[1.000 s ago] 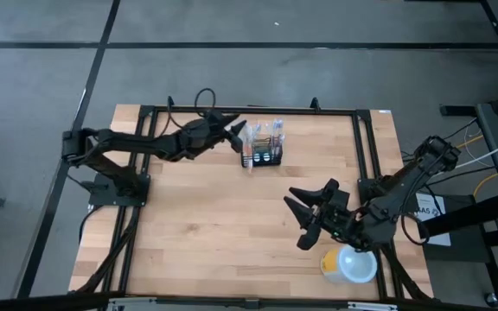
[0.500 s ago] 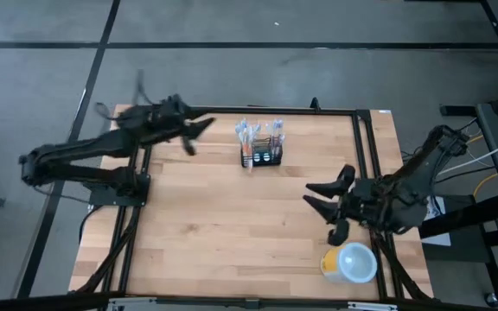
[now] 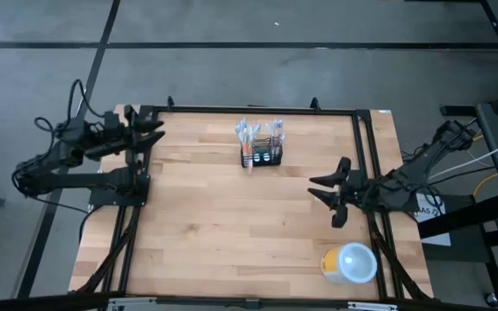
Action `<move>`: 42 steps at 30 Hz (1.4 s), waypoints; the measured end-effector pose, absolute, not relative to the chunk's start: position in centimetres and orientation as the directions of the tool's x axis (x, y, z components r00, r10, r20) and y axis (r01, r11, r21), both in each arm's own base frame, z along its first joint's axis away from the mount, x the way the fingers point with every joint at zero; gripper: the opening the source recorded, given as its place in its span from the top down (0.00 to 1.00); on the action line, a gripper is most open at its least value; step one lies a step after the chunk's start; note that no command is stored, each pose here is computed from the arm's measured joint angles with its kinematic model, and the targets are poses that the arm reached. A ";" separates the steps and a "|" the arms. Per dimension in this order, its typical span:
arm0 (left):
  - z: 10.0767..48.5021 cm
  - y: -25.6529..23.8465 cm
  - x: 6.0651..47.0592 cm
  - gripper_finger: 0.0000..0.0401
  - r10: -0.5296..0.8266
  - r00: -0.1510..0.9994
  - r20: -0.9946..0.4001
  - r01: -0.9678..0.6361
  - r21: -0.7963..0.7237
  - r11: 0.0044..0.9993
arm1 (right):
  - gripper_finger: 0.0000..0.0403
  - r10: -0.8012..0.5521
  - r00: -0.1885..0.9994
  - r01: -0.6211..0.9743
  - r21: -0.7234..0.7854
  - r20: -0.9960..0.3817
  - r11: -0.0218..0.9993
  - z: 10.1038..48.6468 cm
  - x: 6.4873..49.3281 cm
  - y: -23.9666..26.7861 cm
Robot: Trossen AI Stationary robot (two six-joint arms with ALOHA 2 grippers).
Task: Pick & Place toothbrushing station
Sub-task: Return to Home Position
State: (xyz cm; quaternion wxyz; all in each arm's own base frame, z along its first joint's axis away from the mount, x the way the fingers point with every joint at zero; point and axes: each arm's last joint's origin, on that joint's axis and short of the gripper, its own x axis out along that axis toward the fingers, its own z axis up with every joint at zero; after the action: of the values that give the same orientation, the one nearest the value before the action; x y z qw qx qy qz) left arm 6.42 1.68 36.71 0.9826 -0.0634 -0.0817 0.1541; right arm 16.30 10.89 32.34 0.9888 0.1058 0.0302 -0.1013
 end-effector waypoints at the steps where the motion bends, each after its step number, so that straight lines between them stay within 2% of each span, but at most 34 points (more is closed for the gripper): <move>1: 36.5 1.6 6.1 0.64 0.307 0.940 0.149 -0.286 -0.148 0.947 | 0.63 -0.196 0.979 0.203 0.214 -0.053 0.956 31.2 16.1 10.6; 5: 34.7 1.4 5.3 0.64 0.332 0.917 0.223 -0.309 -0.133 0.942 | 0.63 -0.193 0.979 0.170 0.272 0.060 0.947 26.6 14.7 9.4; 9: 31.3 1.4 5.4 0.64 0.343 0.900 0.269 -0.313 -0.151 0.938 | 0.63 -0.192 0.973 0.140 0.335 0.128 0.932 23.6 13.6 8.5; 14: 27.1 1.5 6.1 0.64 0.378 0.894 0.240 -0.338 -0.191 0.922 | 0.63 -0.216 0.970 0.175 0.300 0.108 0.938 22.7 13.4 8.3; 19: 23.7 1.6 7.4 0.64 0.399 0.893 0.210 -0.357 -0.209 0.910 | 0.63 -0.313 0.950 0.303 0.207 0.014 0.930 21.4 13.5 8.0; 24: 21.0 1.6 8.5 0.64 0.408 0.887 0.218 -0.362 -0.221 0.906 | 0.63 -0.319 0.948 0.316 0.219 -0.026 0.923 19.7 13.3 7.7; 27: 20.1 1.5 8.8 0.64 0.414 0.883 0.221 -0.366 -0.227 0.902 | 0.63 -0.318 0.947 0.319 0.261 -0.048 0.911 17.8 12.7 7.3; 30: 19.9 1.4 8.9 0.64 0.421 0.883 0.209 -0.382 -0.202 0.902 | 0.63 -0.294 0.956 0.281 0.335 -0.011 0.899 16.3 11.9 6.8; 34: 19.8 1.3 8.9 0.64 0.451 0.871 0.195 -0.422 -0.173 0.890 | 0.63 -0.301 0.954 0.288 0.309 -0.006 0.906 16.2 11.7 6.8; 42: 18.2 1.0 9.0 0.64 0.468 0.883 0.046 -0.453 -0.184 0.873 | 0.63 -0.307 0.949 0.314 0.249 -0.064 0.916 15.3 11.7 6.7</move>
State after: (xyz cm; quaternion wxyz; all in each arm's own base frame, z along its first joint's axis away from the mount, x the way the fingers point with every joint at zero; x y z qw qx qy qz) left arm 9.05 1.01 18.22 0.9666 -0.0841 -0.0446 0.2380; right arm 11.72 6.72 15.28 0.9788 0.1289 0.0117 -0.1586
